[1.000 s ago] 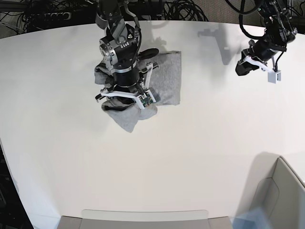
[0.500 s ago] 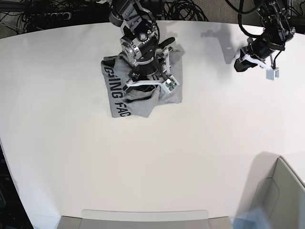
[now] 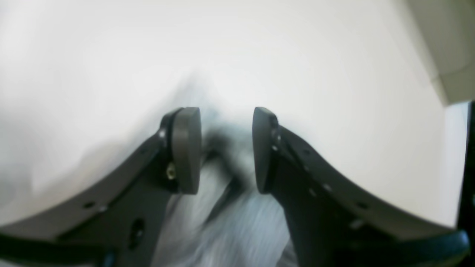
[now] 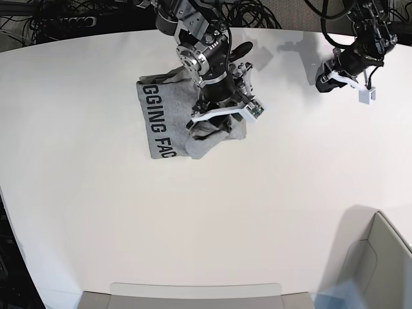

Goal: Fold the T-shirt properly
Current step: 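Fold the bundle over again with the right gripper and press it flat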

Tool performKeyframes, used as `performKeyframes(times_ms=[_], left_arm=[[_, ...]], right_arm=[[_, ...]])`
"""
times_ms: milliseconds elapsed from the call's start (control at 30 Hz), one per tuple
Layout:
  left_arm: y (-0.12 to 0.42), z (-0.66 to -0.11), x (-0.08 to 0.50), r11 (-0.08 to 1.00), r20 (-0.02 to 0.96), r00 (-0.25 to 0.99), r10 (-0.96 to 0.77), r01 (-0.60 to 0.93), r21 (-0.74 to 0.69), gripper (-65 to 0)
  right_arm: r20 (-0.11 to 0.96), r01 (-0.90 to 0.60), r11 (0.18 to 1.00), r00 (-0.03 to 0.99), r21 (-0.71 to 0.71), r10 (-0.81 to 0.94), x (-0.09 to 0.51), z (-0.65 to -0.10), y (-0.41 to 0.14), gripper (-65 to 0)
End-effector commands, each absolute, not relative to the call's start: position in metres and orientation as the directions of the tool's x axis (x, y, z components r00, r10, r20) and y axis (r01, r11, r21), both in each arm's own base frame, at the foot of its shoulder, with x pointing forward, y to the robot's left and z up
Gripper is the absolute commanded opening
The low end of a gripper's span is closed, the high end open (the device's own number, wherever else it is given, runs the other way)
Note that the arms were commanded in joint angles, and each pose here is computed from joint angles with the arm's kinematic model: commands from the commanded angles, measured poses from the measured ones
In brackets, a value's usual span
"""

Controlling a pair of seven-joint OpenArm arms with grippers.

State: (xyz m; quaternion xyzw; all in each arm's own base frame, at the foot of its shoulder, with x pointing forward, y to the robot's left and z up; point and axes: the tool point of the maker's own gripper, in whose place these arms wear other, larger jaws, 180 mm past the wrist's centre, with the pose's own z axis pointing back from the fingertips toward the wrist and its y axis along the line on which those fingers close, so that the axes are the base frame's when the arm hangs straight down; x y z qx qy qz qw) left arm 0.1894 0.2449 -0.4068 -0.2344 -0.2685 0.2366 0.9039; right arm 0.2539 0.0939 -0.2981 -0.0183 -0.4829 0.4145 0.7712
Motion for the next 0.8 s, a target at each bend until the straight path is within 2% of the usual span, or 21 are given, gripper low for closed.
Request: performKeyframes(times_ms=[0, 67, 200, 267, 467, 633, 767], left_arm=[[0.249, -0.397, 0.197, 0.783, 0.409, 0.727, 0.551, -0.281, -0.555, -63.8], [0.249, -0.397, 0.197, 0.783, 0.410, 0.727, 0.551, -0.280, -0.556, -63.8], [0.248, -0.397, 0.198, 0.783, 0.409, 0.729, 0.548, -0.276, -0.557, -63.8], [0.247, -0.397, 0.198, 0.783, 0.409, 0.730, 0.548, -0.275, -0.557, -63.8], [0.245, -0.398, 0.198, 0.781, 0.406, 0.730, 0.549, -0.274, -0.562, -63.8], [0.245, -0.398, 0.198, 0.781, 0.406, 0.730, 0.549, -0.274, -0.562, -63.8], [0.245, -0.397, 0.199, 0.782, 0.407, 0.731, 0.548, -0.274, -0.561, -63.8]], right_arm=[[0.800, -0.648, 0.663, 0.135, -0.375, 0.585, 0.240, -0.274, 0.114, -45.3], [0.821, -0.615, 0.697, 0.136, -0.368, 0.554, 0.246, -0.264, 0.104, -49.5], [0.813, -0.512, 0.771, 0.215, -0.378, 0.541, 0.265, -0.266, 0.057, -61.6], [0.808, -0.458, 0.801, 0.252, -0.385, 0.532, 0.273, -0.267, 0.034, -65.0], [0.765, -0.389, 0.823, 0.340, -0.414, 0.546, 0.281, -0.285, -0.013, -65.0], [0.778, -0.406, 0.865, 0.425, -0.294, 0.464, 0.282, -0.308, -0.017, -65.0], [0.723, -0.448, 0.863, 0.513, -0.233, 0.462, 0.282, -0.334, -0.016, -65.0]])
